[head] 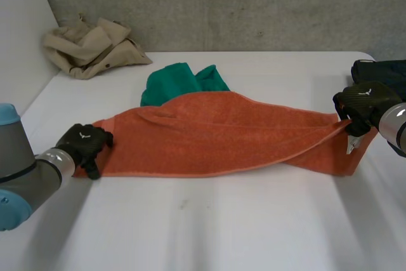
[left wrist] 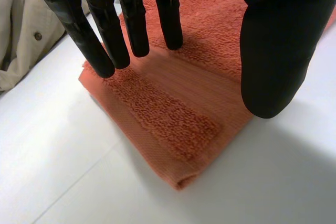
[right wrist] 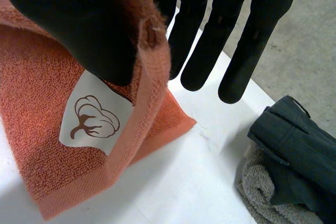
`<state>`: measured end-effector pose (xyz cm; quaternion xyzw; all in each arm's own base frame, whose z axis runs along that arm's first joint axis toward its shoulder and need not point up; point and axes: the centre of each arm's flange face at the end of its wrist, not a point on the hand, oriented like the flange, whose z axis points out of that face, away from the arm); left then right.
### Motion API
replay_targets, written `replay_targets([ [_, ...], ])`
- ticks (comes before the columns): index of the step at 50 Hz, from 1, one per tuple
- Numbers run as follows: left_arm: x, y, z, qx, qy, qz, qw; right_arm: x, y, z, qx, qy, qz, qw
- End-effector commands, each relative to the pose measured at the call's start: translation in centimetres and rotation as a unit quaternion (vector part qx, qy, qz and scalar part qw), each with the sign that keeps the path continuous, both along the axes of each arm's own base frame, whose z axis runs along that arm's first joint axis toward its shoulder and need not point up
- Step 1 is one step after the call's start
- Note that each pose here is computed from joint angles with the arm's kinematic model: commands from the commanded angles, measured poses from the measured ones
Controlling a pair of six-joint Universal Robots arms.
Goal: Fold the laundry.
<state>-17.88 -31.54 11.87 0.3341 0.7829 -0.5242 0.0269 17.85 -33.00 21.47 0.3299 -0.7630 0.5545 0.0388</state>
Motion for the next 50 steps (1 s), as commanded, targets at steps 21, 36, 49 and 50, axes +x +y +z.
replay_targets([
  [21,-1.0,-3.1,0.4,-0.07,-0.014,0.001,0.997,0.4,0.9,-1.0,0.013,0.0,0.011,1.0],
  [36,-1.2,-3.7,0.2,-0.057,-0.012,-0.003,0.998,0.1,0.8,-0.8,0.009,0.001,0.006,1.0],
  [49,0.6,2.4,11.5,-0.097,0.069,0.021,0.993,-2.7,2.1,6.1,-0.018,0.033,-0.016,0.999],
  [50,0.8,3.7,13.0,-0.095,0.076,0.016,0.992,-3.1,2.8,7.4,-0.014,0.045,-0.016,0.999],
])
